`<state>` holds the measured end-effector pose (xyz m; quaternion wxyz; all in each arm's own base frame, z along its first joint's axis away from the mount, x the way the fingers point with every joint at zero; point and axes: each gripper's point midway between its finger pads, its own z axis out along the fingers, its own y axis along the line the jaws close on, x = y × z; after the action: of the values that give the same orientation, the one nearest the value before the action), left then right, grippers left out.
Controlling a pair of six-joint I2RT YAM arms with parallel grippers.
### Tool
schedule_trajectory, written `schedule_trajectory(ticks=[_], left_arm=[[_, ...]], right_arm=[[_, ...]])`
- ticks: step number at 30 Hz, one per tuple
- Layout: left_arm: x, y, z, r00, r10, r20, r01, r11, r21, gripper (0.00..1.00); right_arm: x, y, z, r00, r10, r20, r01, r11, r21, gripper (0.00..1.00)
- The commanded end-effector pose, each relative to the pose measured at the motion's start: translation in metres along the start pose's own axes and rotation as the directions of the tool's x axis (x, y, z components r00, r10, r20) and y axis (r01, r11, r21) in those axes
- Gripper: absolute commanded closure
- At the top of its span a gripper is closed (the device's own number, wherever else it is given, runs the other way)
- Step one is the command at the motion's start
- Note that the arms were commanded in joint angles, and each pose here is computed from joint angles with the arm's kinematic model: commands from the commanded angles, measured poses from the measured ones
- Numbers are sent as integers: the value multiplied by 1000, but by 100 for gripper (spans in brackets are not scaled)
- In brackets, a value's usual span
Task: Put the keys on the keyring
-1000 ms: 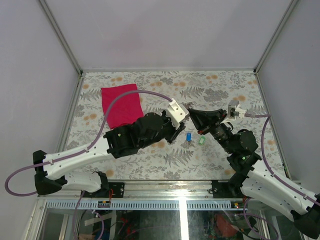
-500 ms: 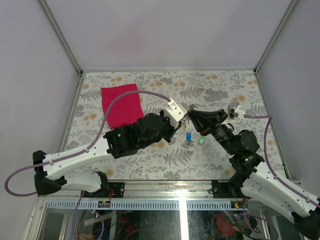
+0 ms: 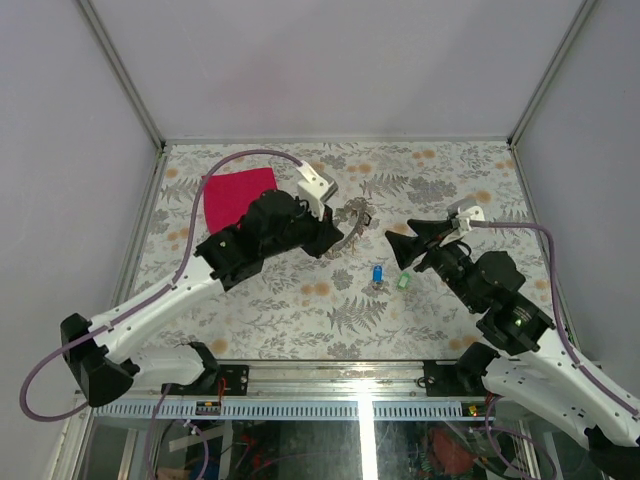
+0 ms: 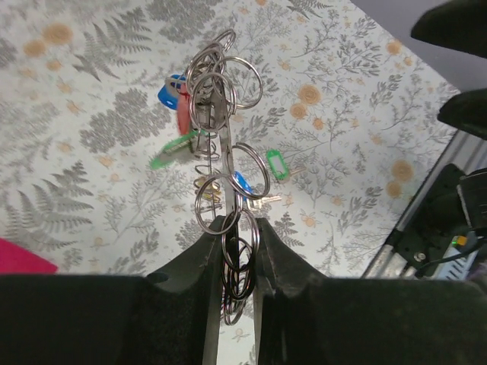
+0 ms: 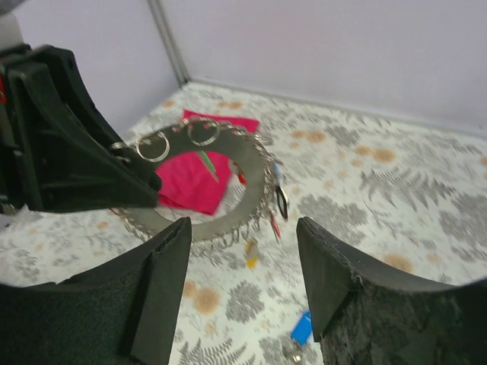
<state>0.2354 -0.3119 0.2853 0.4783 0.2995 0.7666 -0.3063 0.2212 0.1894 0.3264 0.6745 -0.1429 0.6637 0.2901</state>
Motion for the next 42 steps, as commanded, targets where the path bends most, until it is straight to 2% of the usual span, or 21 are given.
schedule_trajectory(ticks=[1, 4, 5, 7, 8, 10, 13, 19, 24, 34, 38, 42], left_arm=[[-15, -15, 8, 985, -165, 58, 149, 965, 214, 100], [-10, -2, 17, 962, -269, 41, 249, 933, 258, 100], [-9, 4, 19, 952, -303, 39, 283, 921, 268, 100], [-12, 16, 25, 924, -379, 57, 346, 889, 301, 100], [-13, 23, 27, 903, -426, 61, 388, 866, 315, 100], [-16, 41, 32, 847, -527, 70, 474, 808, 349, 100], [-17, 64, 41, 760, -646, 71, 572, 717, 399, 100], [0, 98, 86, 682, -727, 80, 663, 661, 351, 100], [16, 119, 120, 629, -772, 86, 707, 615, 348, 100], [35, 160, 177, 590, -798, 121, 749, 597, 287, 98], [45, 186, 180, 605, -779, 167, 755, 627, 193, 98], [56, 217, 171, 584, -784, 210, 772, 616, 153, 98]], right_arm=[[0, -20, -8, 999, 2, -32, 2, 993, 120, 34], [5, -20, -11, 998, 4, -66, 4, 993, 115, 26], [8, -17, -12, 996, -3, -91, 12, 995, 100, 20], [17, -11, -13, 985, -21, -170, 32, 997, 64, 1], [17, -10, -15, 978, -16, -209, 31, 997, 66, 0], [21, -9, -17, 956, -14, -294, 37, 997, 74, 1], [21, -5, -16, 938, -7, -347, 33, 997, 69, 1], [23, -2, -14, 956, 32, -293, -14, 998, 62, 1], [27, -10, -15, 958, 62, -279, -31, 993, 115, 1], [48, -20, -13, 942, 135, -307, -74, 977, 200, 1], [58, -19, -12, 931, 153, -331, -86, 974, 209, 1], [63, -24, -11, 929, 172, -327, -94, 966, 241, 1]])
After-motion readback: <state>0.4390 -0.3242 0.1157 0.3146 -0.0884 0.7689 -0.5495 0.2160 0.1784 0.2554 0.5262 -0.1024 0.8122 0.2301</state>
